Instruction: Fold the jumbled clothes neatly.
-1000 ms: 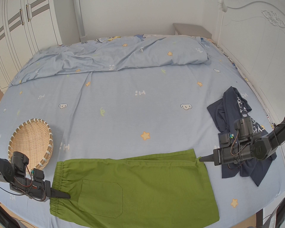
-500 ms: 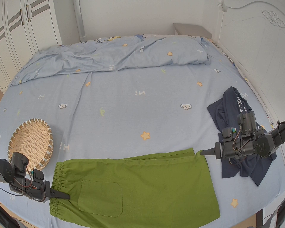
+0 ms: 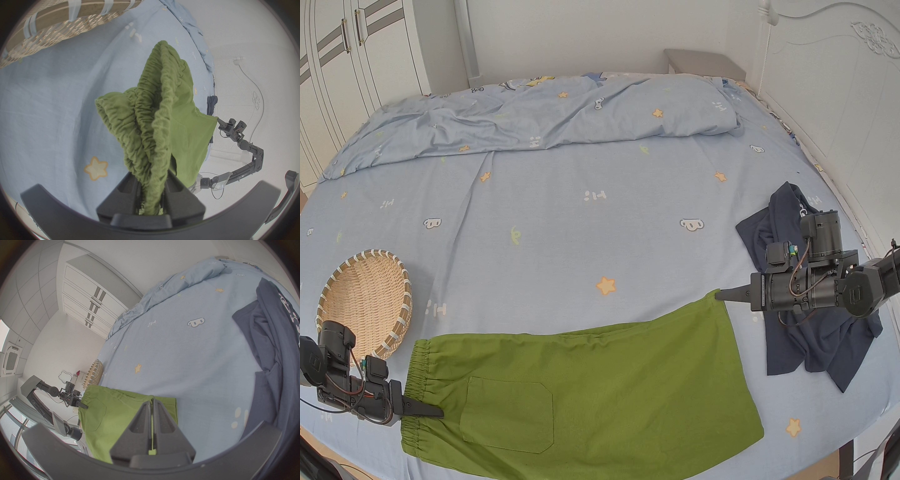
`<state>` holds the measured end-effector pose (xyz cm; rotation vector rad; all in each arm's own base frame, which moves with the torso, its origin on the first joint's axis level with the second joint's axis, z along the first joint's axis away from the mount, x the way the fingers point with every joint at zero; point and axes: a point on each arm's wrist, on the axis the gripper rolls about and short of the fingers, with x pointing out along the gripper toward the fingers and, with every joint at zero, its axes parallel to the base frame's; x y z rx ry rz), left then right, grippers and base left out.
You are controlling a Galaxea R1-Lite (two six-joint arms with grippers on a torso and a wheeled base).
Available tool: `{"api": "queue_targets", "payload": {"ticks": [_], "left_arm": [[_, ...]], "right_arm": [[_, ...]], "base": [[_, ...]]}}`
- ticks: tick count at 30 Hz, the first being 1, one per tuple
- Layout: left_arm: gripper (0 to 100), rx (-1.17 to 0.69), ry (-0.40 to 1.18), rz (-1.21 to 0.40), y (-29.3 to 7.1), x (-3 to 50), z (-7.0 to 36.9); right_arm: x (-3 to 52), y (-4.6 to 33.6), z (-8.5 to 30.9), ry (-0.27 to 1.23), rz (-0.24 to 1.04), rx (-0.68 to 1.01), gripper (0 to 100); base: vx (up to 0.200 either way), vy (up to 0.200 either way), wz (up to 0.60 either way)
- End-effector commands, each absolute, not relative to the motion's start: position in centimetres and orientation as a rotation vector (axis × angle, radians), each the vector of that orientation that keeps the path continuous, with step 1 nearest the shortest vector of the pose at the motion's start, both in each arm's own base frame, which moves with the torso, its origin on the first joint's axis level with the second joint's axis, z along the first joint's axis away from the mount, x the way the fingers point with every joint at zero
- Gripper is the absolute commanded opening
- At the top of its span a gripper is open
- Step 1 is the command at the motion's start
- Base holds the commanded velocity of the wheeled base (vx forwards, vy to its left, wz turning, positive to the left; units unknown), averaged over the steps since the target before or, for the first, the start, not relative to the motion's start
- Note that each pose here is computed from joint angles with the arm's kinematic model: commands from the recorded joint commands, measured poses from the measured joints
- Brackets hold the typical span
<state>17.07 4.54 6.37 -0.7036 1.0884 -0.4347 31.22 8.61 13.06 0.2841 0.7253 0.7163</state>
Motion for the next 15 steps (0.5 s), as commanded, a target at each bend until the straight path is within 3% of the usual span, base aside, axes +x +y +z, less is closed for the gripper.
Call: {"api": "queue_targets", "payload": {"ticks": [1, 13, 14, 15], "left_arm": [[0, -0.705, 1.084, -0.43, 4.6, 17.0, 6.4], [0, -0.703, 1.084, -0.432, 4.6, 17.0, 6.4], [0, -0.701, 1.082, -0.432, 4.6, 17.0, 6.5], [0, -0.7, 1.081, -0.432, 4.6, 17.0, 6.5]], "right_arm": [[32.0, 8.9, 12.4, 0.74, 0.715, 0.289, 0], [33.4, 8.9, 10.0, 0.808, 0.687, 0.309, 0], [33.3, 8.8, 9.9, 0.813, 0.685, 0.31, 100], [33.3, 8.8, 10.0, 0.811, 0.685, 0.31, 100]], "base": [[0.0, 0.0, 0.0], [0.0, 0.0, 0.0], [0.0, 0.0, 0.0], [0.0, 0.0, 0.0]]}}
